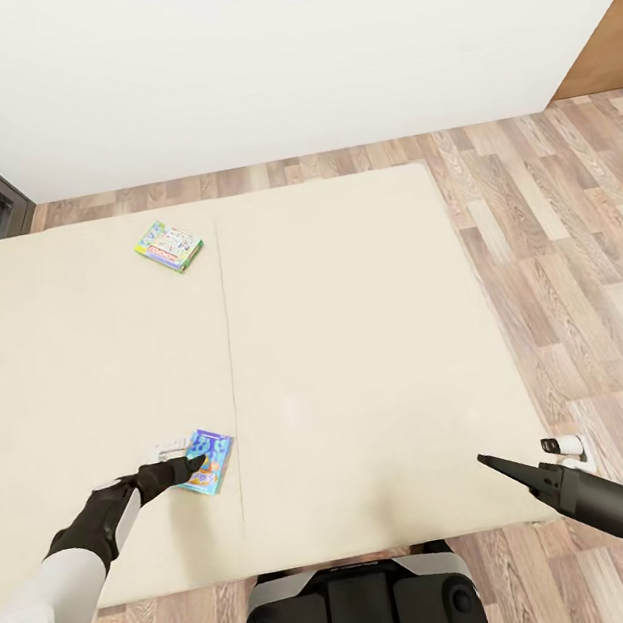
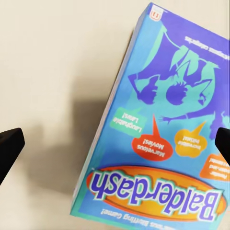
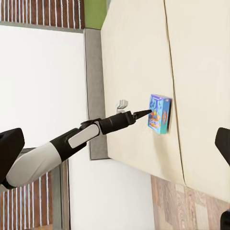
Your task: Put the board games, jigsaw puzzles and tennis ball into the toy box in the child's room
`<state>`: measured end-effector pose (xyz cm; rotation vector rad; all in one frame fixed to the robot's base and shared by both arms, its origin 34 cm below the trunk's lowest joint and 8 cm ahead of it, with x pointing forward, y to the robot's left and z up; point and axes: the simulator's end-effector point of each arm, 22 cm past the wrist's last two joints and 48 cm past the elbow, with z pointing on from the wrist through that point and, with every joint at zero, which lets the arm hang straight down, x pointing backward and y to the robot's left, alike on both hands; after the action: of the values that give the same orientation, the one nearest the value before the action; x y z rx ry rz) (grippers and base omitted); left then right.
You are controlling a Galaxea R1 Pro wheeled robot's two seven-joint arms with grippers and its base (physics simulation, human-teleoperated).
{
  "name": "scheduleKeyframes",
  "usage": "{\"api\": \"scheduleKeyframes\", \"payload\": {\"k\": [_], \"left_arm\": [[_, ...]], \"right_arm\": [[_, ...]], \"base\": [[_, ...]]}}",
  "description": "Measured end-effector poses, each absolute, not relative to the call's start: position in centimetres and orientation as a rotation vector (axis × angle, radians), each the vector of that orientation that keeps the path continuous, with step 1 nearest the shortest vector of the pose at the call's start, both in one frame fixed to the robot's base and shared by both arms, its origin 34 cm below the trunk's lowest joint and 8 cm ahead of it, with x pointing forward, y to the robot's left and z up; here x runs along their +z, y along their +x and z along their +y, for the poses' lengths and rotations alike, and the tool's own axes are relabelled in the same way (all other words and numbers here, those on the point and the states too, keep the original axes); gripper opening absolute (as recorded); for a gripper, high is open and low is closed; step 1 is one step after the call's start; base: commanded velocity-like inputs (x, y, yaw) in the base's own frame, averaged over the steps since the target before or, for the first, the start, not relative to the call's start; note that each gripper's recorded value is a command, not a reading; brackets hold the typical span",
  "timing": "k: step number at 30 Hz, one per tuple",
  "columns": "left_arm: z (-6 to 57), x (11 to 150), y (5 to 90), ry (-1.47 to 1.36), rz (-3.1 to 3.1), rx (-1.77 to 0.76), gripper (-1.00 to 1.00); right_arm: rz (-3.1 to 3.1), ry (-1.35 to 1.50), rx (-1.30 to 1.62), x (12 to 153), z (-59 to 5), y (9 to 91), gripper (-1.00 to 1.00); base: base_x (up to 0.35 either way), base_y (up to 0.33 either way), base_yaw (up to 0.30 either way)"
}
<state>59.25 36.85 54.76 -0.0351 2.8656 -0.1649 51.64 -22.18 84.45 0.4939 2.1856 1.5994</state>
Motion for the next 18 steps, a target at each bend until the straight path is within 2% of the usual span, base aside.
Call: {"api": "scheduleKeyframes", "payload": {"k": [18], "left_arm": [[36.31,55.35,59.23,-0.019,2.856,-0.278,1.0]], "right_arm": [[2.186,0.493,1.599,84.45,-22.2,51.64,1.0]], "base": [[0.0,0.0,0.0]]}}
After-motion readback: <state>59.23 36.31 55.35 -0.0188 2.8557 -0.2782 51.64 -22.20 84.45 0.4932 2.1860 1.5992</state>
